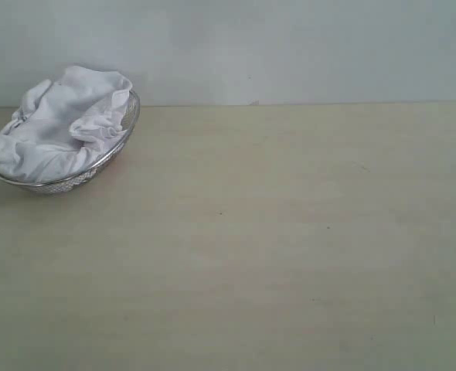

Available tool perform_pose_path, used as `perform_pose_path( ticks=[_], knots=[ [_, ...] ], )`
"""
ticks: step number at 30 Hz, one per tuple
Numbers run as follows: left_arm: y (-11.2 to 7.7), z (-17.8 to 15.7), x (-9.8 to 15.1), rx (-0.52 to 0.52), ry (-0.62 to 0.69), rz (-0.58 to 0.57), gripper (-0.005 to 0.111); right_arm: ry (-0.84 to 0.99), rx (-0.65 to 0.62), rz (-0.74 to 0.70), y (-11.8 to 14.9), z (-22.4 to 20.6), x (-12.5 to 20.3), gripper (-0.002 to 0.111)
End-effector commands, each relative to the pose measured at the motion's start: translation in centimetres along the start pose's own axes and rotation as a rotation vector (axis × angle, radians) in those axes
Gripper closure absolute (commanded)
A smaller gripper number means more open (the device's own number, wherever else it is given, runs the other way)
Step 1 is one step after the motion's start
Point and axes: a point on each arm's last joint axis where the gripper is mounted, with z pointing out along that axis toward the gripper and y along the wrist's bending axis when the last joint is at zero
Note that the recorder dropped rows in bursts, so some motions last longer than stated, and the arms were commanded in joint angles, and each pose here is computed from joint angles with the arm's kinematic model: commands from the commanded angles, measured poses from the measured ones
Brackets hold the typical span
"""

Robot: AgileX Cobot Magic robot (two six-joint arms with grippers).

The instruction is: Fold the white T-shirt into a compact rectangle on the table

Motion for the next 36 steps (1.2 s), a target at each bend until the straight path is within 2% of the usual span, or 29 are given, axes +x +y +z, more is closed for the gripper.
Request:
perform_pose_path(
  ticks=[1, 6, 11, 15, 19, 27, 32, 36],
  knots=[
    [0.0, 0.1, -0.2, 0.002, -0.002, -0.007, 0.102, -0.063, -0.017, -0.014, 0.2, 0.0, -0.7, 0.109],
    [0.0, 0.1, -0.2, 0.000, -0.009, 0.036, 0.102, -0.014, -0.002, 0.087, 0.2, 0.1, -0.8, 0.109],
    [0.0, 0.8, -0.3, 0.000, 0.004, 0.049, 0.102, 0.121, 0.033, -0.021, 0.3, 2.0, -1.4, 0.109],
    [0.0, 2.3, -0.9, -0.002, 0.024, 0.047, 0.102, 0.249, 0.065, -0.032, 0.4, 5.3, -2.0, 0.109],
    [0.0, 4.5, -1.6, 0.002, 0.077, 0.089, 0.102, 0.419, 0.112, -0.022, 0.1, 8.7, -1.2, 0.109],
    [-0.6, 9.2, -3.4, 0.069, 0.180, 0.097, 0.102, 0.364, 0.095, 0.023, 0.0, 12.3, -0.1, 0.109],
    [-1.7, 11.5, -3.4, 0.201, 0.258, 0.102, 0.102, 0.274, 0.072, 0.061, 0.2, 12.6, -0.8, 0.109],
    [-1.8, 12.3, -4.4, 0.206, 0.209, 0.086, 0.102, 0.282, 0.075, 0.061, 0.2, 12.6, -0.8, 0.109]
  ],
)
